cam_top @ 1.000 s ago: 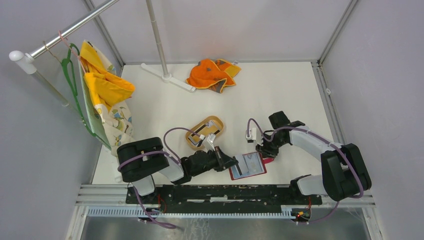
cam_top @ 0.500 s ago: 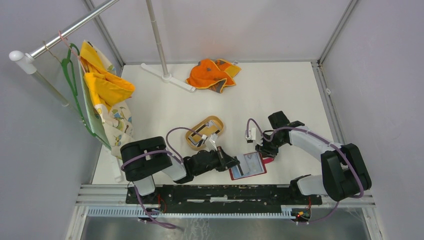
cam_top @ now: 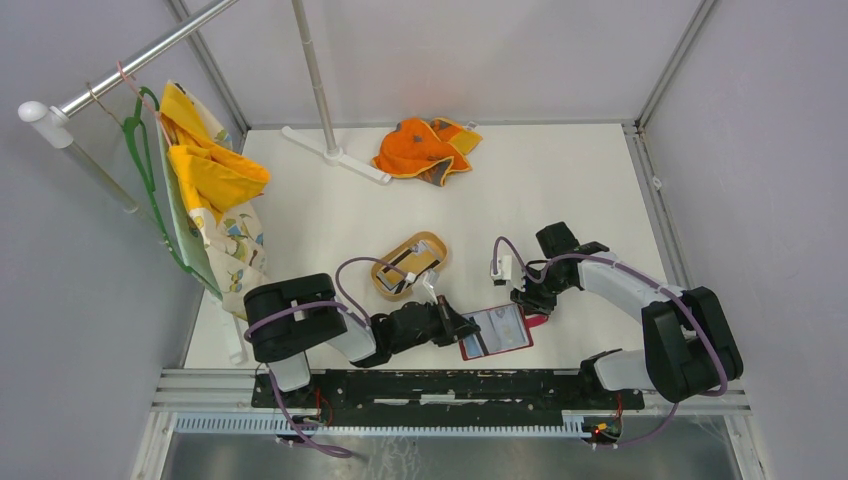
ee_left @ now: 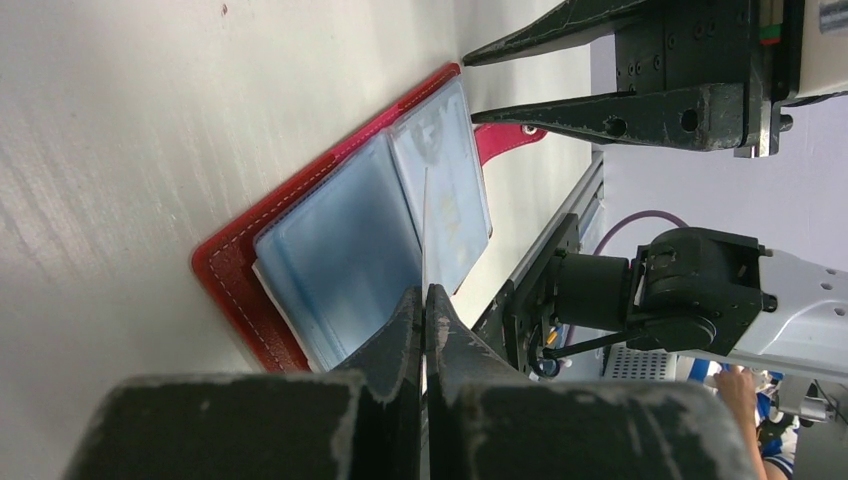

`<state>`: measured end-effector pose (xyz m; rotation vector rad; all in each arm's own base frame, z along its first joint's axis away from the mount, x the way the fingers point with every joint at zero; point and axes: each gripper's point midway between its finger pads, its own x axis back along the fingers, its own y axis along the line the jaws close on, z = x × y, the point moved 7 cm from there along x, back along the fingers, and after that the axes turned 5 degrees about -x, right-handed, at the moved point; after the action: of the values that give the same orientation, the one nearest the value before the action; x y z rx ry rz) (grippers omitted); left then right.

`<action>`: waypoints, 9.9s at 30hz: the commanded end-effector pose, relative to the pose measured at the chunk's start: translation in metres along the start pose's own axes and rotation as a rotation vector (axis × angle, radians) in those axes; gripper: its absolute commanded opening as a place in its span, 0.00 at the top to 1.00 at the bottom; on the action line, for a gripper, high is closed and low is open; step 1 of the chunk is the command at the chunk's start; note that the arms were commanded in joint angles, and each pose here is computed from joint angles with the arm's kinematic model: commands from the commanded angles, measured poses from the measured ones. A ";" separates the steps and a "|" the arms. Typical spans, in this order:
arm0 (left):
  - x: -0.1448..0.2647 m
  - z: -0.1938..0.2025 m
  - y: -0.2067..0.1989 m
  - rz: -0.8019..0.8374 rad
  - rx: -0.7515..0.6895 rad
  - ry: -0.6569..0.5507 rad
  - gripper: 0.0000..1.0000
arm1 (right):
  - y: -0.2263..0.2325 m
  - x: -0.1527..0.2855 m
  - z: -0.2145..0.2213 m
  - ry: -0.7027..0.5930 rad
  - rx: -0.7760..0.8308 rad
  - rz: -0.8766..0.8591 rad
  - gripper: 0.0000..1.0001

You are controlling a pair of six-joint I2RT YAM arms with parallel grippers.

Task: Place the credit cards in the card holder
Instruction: Move the card holder to the center of the board, then insert the credit card into the card holder.

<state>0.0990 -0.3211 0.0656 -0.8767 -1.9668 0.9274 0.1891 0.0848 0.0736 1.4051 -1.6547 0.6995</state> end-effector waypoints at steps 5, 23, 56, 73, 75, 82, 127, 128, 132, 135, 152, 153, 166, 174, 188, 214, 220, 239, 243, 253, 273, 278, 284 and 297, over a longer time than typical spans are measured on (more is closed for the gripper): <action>-0.003 -0.001 -0.002 -0.028 0.067 -0.032 0.98 | 0.000 -0.001 0.001 0.014 0.003 0.008 0.62; -0.010 0.004 0.007 -0.108 0.071 0.002 0.98 | 0.001 -0.001 0.000 0.017 0.009 0.010 0.62; -0.023 0.005 0.005 -0.032 0.075 0.058 0.98 | 0.002 -0.003 0.001 0.021 0.009 0.005 0.62; -0.022 0.006 0.013 -0.034 0.147 0.077 0.98 | 0.002 -0.003 0.000 0.020 0.013 0.004 0.61; -0.021 0.005 0.012 -0.039 0.152 0.074 0.98 | 0.002 -0.003 0.000 0.020 0.014 0.005 0.61; -0.027 0.008 0.012 -0.078 0.157 0.104 0.98 | 0.002 -0.002 -0.001 0.013 0.019 0.007 0.60; 0.011 -0.021 -0.020 0.007 0.001 -0.030 0.98 | -0.002 0.001 -0.010 -0.015 -0.012 0.057 0.56; 0.014 -0.023 -0.022 0.019 -0.013 -0.039 0.98 | -0.005 0.006 -0.013 -0.023 -0.005 0.090 0.54; 0.027 -0.032 -0.030 0.064 -0.114 -0.087 0.98 | -0.014 0.035 -0.029 -0.128 0.097 0.254 0.38; 0.041 -0.045 -0.040 0.070 -0.212 -0.133 0.98 | 0.000 0.052 -0.048 -0.269 0.285 0.244 0.26; 0.121 -0.088 -0.037 0.016 -0.416 -0.394 0.98 | 0.084 -0.006 -0.047 -0.503 0.788 -0.129 0.17; 0.122 -0.087 -0.036 0.019 -0.416 -0.395 0.98 | 0.082 -0.009 -0.047 -0.485 0.778 -0.122 0.19; 0.127 -0.084 -0.030 0.022 -0.411 -0.393 0.98 | 0.090 -0.031 -0.040 -0.353 0.772 -0.195 0.25; 0.124 -0.077 -0.026 0.051 -0.368 -0.373 0.98 | 0.071 -0.036 -0.059 -0.308 0.697 -0.018 0.38; 0.103 -0.069 -0.044 0.151 -0.327 -0.311 0.98 | 0.044 0.016 -0.073 -0.300 0.562 0.051 0.32; 0.000 -0.058 -0.038 0.169 -0.078 -0.041 0.98 | 0.009 0.013 0.004 -0.066 0.187 0.027 0.47; -0.009 -0.054 -0.026 0.138 -0.047 -0.022 0.98 | 0.008 0.012 0.005 -0.059 0.178 0.036 0.47; -0.020 -0.048 -0.013 0.116 -0.032 0.007 0.98 | 0.008 0.011 0.006 -0.055 0.167 0.035 0.47; -0.020 -0.047 -0.010 0.102 -0.028 0.013 0.98 | 0.008 0.011 0.006 -0.055 0.167 0.035 0.47; -0.020 -0.043 -0.002 0.069 0.002 0.029 0.98 | 0.009 0.010 0.006 -0.057 0.166 0.032 0.48; -0.031 -0.038 0.002 0.047 -0.001 0.061 0.98 | 0.011 0.007 0.005 -0.056 0.167 0.015 0.48; -0.034 -0.036 0.001 0.057 0.003 0.070 0.98 | 0.011 0.006 0.004 -0.055 0.168 0.014 0.48; -0.034 -0.033 0.005 0.027 0.027 0.089 0.98 | 0.012 0.006 0.005 -0.052 0.168 0.013 0.48; -0.037 -0.027 0.012 -0.102 0.043 0.163 0.98 | 0.012 0.006 0.004 -0.053 0.171 0.015 0.49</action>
<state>0.1451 -0.3343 0.0566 -0.8335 -1.8598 0.8481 0.1682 0.0779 0.0716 1.5446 -1.6561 0.8108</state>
